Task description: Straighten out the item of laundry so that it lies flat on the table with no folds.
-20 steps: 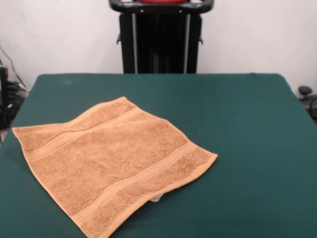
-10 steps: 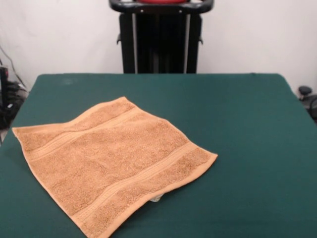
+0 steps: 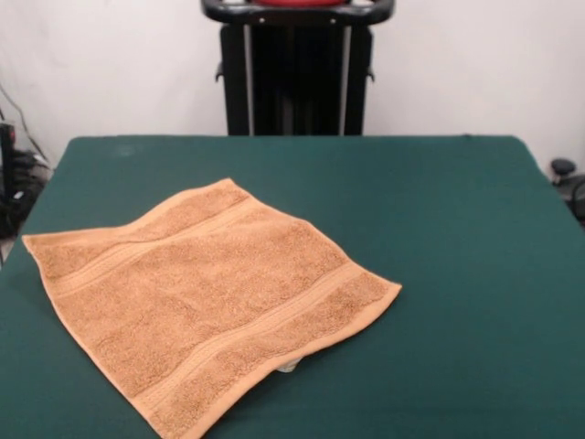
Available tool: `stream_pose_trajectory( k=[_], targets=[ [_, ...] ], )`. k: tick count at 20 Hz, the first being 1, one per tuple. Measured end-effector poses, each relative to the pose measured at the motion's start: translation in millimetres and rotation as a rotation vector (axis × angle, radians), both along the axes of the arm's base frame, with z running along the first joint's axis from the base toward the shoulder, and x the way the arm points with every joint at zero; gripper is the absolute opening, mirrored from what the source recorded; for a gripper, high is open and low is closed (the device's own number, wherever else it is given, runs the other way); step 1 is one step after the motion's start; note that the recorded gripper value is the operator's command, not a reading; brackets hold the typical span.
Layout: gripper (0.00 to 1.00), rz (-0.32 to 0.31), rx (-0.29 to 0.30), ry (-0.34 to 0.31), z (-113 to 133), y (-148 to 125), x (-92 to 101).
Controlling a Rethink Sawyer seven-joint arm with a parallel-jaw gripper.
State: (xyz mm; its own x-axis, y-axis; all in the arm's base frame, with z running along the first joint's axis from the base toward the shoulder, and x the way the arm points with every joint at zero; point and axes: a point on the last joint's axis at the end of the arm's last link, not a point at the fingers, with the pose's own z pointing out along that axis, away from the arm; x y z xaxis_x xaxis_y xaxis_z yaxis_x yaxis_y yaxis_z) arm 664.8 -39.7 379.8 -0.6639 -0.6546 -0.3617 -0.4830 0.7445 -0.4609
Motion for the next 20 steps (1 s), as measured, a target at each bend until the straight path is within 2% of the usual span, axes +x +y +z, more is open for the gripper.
stream_pose_trajectory(
  k=[5, 10, 11, 15, 17, 20],
  targets=[
    [1.0, -0.03, 0.02, -0.029, -17.4, -22.3, 7.5],
    [1.0, -0.086, 0.047, -0.072, -37.6, -66.1, 12.6],
    [1.0, -0.108, 0.067, -0.073, -44.9, -80.2, 12.1],
    [1.0, -0.166, 0.129, -0.042, -71.6, -113.3, 6.3],
    [1.0, -0.183, 0.152, -0.02, -85.1, -121.5, 1.6],
    [1.0, -0.189, 0.179, 0.017, -104.1, -118.7, -5.3]
  ],
)
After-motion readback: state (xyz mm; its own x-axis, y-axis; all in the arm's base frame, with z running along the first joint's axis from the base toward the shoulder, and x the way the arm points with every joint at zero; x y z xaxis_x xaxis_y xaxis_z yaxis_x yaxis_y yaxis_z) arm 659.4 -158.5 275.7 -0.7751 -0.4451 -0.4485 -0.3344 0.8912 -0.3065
